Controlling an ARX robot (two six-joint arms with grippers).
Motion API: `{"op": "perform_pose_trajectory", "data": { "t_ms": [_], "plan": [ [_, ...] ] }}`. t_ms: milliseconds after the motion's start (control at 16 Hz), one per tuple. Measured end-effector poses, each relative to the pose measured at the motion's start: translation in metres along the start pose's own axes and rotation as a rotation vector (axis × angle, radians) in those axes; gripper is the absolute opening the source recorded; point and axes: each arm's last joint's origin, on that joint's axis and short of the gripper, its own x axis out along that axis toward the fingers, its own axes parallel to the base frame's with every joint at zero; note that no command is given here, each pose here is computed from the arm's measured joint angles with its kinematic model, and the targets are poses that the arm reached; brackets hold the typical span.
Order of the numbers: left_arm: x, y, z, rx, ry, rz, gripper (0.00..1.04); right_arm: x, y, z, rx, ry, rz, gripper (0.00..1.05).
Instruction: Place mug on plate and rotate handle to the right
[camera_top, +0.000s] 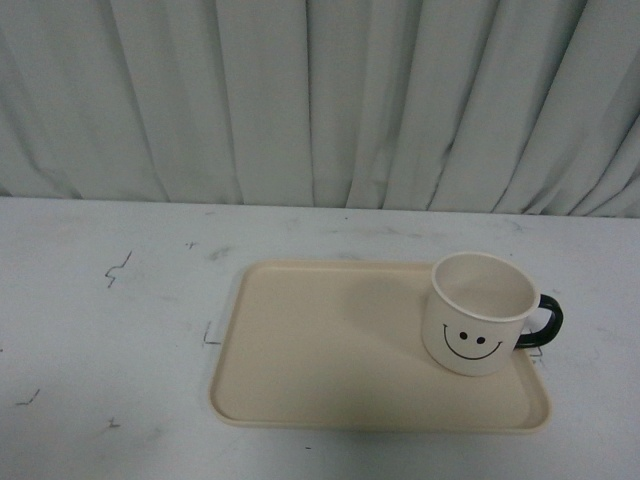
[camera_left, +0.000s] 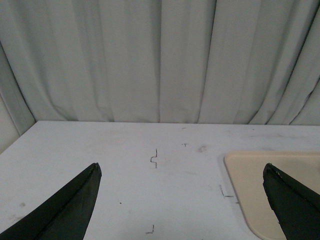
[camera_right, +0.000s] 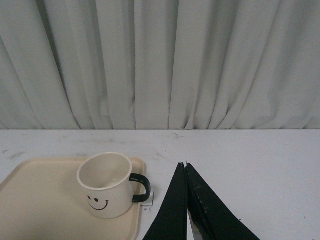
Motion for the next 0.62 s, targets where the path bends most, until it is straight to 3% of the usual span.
{"op": "perform_pose_trajectory", "data": {
  "t_ms": [249,312,623],
  "plan": [
    [0.000,0.000,0.000,0.000,0.000,0.000,0.98,-0.009,0.000,-0.007,0.001,0.055,0.001,0.02],
    [0.000,0.000,0.000,0.000,0.001,0.000,0.98,-0.012,0.000,-0.002,0.000,-0.006,0.000,0.02],
    [0.000,0.000,0.000,0.000,0.000,0.001,0.98,-0.012,0.000,-0.003,0.001,0.010,0.000,0.02]
  ]
}}
